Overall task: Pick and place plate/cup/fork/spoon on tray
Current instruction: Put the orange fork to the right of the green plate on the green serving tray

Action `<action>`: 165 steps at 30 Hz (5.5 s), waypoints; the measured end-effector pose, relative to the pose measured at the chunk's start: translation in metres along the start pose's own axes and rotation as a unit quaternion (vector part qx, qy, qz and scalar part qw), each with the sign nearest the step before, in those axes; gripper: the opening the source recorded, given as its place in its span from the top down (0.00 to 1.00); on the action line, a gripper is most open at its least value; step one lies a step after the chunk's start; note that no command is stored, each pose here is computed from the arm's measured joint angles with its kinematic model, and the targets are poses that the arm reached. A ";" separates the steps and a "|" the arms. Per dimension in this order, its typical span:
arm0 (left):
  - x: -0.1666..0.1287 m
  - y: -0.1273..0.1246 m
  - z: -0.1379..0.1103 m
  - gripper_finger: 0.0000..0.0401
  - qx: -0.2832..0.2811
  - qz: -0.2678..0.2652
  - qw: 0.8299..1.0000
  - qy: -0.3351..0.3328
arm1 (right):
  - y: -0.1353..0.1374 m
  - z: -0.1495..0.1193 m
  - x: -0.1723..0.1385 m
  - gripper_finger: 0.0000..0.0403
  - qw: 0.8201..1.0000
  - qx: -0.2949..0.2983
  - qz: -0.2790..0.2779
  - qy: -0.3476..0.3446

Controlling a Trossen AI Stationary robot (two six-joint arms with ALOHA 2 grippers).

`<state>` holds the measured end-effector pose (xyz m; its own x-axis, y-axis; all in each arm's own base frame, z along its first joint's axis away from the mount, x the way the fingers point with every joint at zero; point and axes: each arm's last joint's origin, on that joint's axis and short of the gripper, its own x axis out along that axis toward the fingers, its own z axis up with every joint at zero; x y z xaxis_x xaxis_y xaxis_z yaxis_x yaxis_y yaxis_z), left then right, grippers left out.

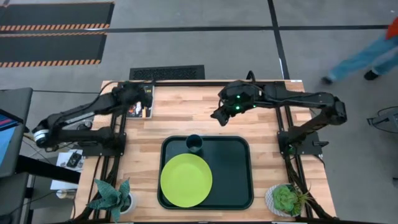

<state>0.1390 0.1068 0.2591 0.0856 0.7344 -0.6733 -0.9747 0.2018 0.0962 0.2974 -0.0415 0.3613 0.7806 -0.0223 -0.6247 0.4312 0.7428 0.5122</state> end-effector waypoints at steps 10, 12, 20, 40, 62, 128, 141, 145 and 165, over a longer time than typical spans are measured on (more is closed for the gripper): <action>0.077 -0.003 0.004 0.29 0.020 0.040 0.992 0.121 | 0.004 -0.008 0.005 0.58 0.999 -0.034 -0.035 0.006; 0.090 -0.007 0.001 0.29 0.019 0.029 0.988 0.150 | 0.003 -0.009 0.006 0.58 0.999 -0.034 -0.042 0.007; 0.124 -0.018 -0.018 0.29 0.039 0.061 0.974 0.213 | 0.003 -0.010 0.005 0.58 0.998 -0.035 -0.047 0.003; 0.140 -0.023 -0.028 0.76 -0.033 0.062 0.965 0.251 | 0.022 -0.031 0.006 0.58 0.996 -0.071 -0.058 0.019; 0.108 -0.017 -0.011 0.92 -0.071 0.004 0.984 0.164 | 0.025 -0.033 0.006 0.58 0.991 -0.081 -0.103 -0.019; -0.066 -0.084 -0.015 0.90 0.019 -0.320 0.932 -0.169 | -0.003 0.083 0.099 0.37 0.955 -0.112 -0.020 -0.275; -0.066 -0.089 -0.014 0.90 0.018 -0.332 0.927 -0.175 | -0.004 0.086 0.098 0.37 0.953 -0.106 -0.017 -0.284; -0.060 -0.098 -0.017 0.90 0.040 -0.325 0.929 -0.172 | -0.005 0.087 0.097 0.37 0.951 -0.105 -0.018 -0.289; -0.057 -0.106 -0.016 0.90 0.023 -0.329 0.927 -0.178 | -0.014 0.083 0.100 0.70 0.959 -0.069 -0.063 -0.266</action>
<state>0.2341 0.0330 0.2751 0.7291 0.6084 -0.3136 -0.6784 0.7032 -0.2129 0.4068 -0.1101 0.3404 0.8622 -0.4298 -0.2683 0.5026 0.7920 0.3465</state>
